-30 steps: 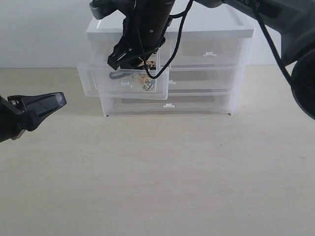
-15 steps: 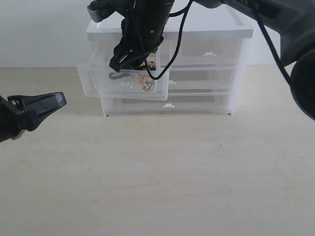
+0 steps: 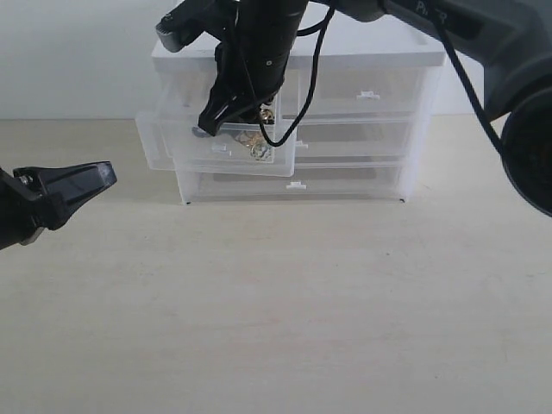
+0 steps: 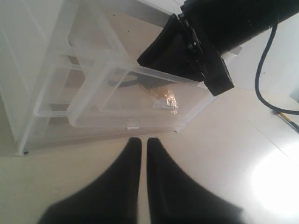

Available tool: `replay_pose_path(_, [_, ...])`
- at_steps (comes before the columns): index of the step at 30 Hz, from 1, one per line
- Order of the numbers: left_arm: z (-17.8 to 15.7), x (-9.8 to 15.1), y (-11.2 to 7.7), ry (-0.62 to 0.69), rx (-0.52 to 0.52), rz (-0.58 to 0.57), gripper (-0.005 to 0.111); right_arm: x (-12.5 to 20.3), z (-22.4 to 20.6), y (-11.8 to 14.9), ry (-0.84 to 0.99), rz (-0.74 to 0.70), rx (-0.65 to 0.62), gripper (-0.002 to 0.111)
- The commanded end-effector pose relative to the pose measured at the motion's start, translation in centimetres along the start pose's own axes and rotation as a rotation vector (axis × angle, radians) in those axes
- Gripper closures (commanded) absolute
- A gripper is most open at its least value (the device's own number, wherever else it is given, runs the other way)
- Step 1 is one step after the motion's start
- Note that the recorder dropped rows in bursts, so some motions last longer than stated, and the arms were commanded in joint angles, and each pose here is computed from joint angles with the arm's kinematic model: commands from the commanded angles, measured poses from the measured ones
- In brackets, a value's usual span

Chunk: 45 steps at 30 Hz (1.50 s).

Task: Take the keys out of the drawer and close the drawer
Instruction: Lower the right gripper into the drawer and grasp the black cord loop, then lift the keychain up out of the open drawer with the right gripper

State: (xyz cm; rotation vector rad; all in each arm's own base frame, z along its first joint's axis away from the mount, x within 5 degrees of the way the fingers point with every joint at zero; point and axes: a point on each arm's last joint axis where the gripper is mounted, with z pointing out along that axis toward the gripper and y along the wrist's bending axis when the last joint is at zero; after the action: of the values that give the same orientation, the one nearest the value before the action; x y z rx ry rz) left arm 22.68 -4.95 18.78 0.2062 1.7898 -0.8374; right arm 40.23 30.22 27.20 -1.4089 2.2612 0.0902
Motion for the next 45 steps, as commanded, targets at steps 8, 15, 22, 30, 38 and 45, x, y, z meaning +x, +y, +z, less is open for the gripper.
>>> replay_pose_path(8, [0.0,-0.2,-0.1,-0.009,0.009,0.003,0.103,0.6,1.0,0.1,0.053,-0.017,-0.011,0.078])
replay_pose_path(15, [0.0,-0.2,-0.1,-0.009,0.009,0.003,0.103,0.6,1.0,0.1,0.053,-0.033,-0.012,0.108])
replay_pose_path(22, [0.0,-0.2,-0.1,-0.009,0.009,0.003,0.103,0.1,-0.8,-0.3,0.002,-0.001,0.035,0.108])
replay_pose_path(30, [0.0,-0.2,-0.1,-0.009,0.009,0.003,0.103,-0.8,-4.8,-0.6,-0.102,0.027,0.085,0.108])
replay_pose_path(38, [0.0,-0.2,-0.1,-0.009,0.009,0.003,0.103,-1.5,-8.0,-0.6,-0.213,0.050,0.106,0.108])
replay_pose_path(45, [0.0,-0.2,-0.1,-0.009,0.009,0.003,0.103,-2.1,-11.6,-0.2,-0.334,0.071,0.095,0.108])
